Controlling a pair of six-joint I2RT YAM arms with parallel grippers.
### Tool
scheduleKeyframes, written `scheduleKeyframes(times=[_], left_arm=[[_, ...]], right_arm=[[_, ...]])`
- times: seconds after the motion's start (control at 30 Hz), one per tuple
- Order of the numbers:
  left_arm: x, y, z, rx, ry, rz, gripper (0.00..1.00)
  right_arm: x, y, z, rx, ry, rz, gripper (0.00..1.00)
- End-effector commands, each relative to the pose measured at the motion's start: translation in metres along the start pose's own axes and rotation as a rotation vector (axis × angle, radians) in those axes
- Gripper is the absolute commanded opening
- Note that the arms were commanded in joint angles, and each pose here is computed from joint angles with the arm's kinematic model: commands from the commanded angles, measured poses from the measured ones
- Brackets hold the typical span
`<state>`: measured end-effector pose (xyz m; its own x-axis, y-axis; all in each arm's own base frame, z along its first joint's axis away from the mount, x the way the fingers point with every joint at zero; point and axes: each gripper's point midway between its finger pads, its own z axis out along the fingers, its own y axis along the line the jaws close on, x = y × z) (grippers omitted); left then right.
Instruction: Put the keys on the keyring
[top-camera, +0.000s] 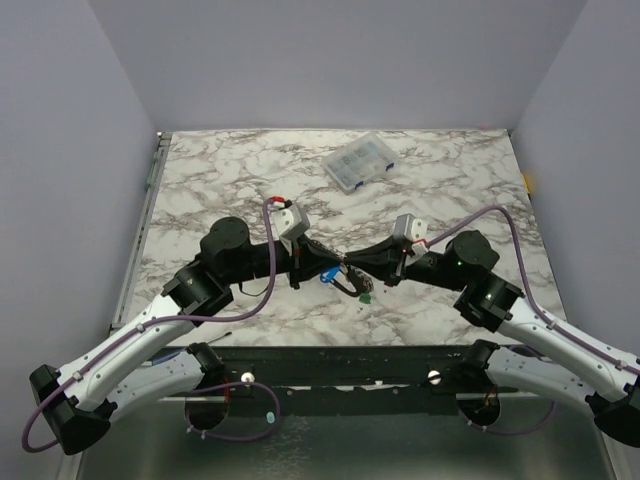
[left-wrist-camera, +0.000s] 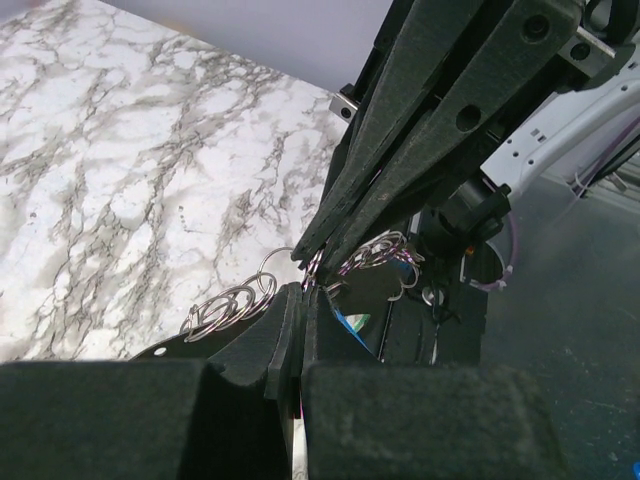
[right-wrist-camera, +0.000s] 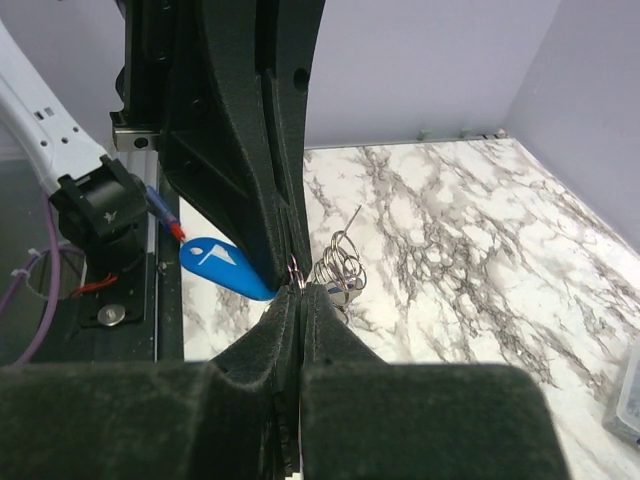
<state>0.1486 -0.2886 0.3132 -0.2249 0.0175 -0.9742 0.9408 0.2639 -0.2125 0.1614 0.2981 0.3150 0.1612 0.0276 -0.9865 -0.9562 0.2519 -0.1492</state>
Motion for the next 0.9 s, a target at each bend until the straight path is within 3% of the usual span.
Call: scheduleKeyframes(times=[0.0, 0.53, 0.63, 0.87], left_arm=[[-0.012, -0.004, 0.0, 0.004, -0.054, -0.047, 0.0], [-0.019, -0.01, 0.003, 0.022, -0.139, -0.205, 0.0], [-0.03, -0.01, 0.004, 0.019, -0.189, -0.285, 0.07], [-0.067, -0.001, 0.0, -0.017, -0.395, -0.593, 0.0]], right_arm=[[-0.04, -0.019, -0.001, 0.111, -0.149, -0.043, 0.01], [-0.088, -0.05, -0.009, 0.277, -0.32, -0.085, 0.01], [-0.094, -0.051, -0.011, 0.289, -0.356, -0.102, 0.01], [-0.099, -0.049, -0.016, 0.297, -0.481, -0.151, 0.01]])
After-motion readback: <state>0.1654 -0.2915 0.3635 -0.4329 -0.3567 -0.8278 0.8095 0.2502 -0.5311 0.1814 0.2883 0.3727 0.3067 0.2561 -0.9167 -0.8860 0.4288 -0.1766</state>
